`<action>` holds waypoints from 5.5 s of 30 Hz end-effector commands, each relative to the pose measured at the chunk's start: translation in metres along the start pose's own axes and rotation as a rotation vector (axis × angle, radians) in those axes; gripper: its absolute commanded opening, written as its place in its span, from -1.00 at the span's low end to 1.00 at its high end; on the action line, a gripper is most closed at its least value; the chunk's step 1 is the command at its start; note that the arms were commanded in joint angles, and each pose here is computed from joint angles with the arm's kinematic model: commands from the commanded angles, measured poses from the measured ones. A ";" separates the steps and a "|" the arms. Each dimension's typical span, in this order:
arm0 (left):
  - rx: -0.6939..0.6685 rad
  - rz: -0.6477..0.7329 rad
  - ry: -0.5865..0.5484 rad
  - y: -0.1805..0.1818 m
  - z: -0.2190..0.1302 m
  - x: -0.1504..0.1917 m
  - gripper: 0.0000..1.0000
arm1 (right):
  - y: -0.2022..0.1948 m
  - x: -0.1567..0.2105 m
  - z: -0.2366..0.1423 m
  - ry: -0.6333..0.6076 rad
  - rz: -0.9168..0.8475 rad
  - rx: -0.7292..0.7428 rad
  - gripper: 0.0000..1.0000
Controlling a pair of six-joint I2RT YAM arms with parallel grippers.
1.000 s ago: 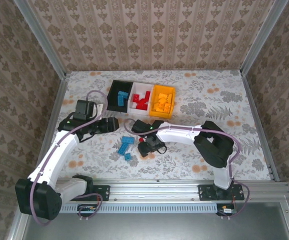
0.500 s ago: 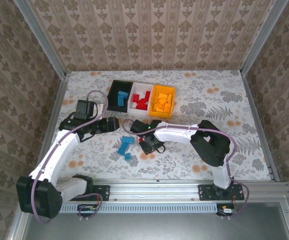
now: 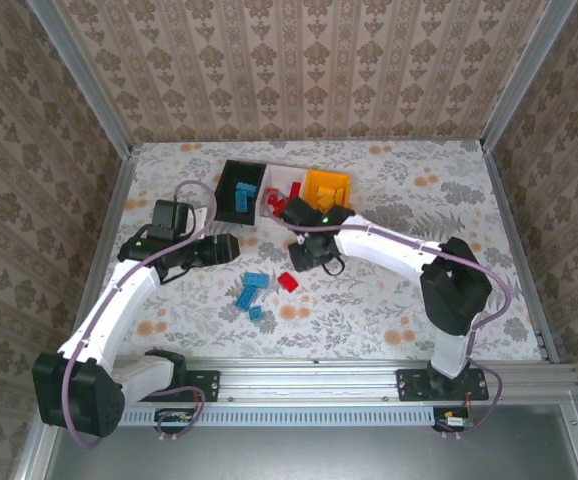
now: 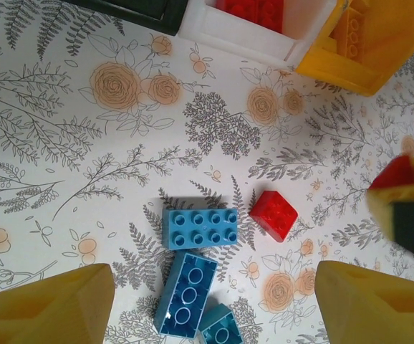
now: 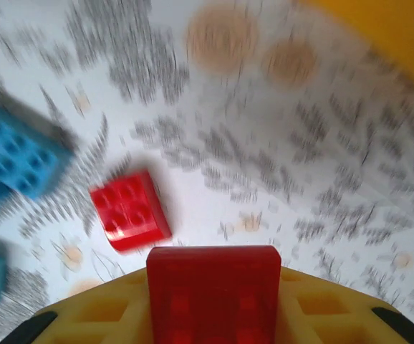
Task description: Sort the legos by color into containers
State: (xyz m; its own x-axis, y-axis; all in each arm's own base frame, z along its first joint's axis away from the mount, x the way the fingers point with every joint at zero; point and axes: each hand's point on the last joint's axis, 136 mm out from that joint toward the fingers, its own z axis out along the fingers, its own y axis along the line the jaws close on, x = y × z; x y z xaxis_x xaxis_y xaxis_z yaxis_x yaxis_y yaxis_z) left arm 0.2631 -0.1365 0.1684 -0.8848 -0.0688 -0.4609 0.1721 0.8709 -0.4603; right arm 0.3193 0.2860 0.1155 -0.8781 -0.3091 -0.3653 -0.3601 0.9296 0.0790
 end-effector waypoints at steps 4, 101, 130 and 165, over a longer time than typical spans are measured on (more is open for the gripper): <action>-0.005 -0.001 0.022 0.003 -0.002 0.019 0.52 | -0.001 -0.079 -0.021 -0.096 0.073 -0.126 -0.25; -0.145 0.404 0.162 -0.061 0.102 -0.085 0.03 | -0.101 0.039 -0.061 -0.180 0.379 -0.176 0.43; -0.208 0.438 0.076 -0.078 0.121 -0.174 0.58 | -0.092 0.057 -0.049 -0.134 0.419 -0.226 0.51; -0.332 -0.158 0.167 -0.013 0.042 0.160 0.48 | -0.043 0.101 -0.016 -0.009 0.294 -0.305 0.54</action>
State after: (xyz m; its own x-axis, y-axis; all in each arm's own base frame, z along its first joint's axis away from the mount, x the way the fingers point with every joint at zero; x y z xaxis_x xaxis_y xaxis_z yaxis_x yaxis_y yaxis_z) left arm 0.1309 -0.1784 0.0749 -0.9689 -0.0519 -0.2420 0.0052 0.9733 -0.2294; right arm 0.2435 0.2081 0.0950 -0.9560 0.0063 -0.2933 -0.1336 0.8807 0.4545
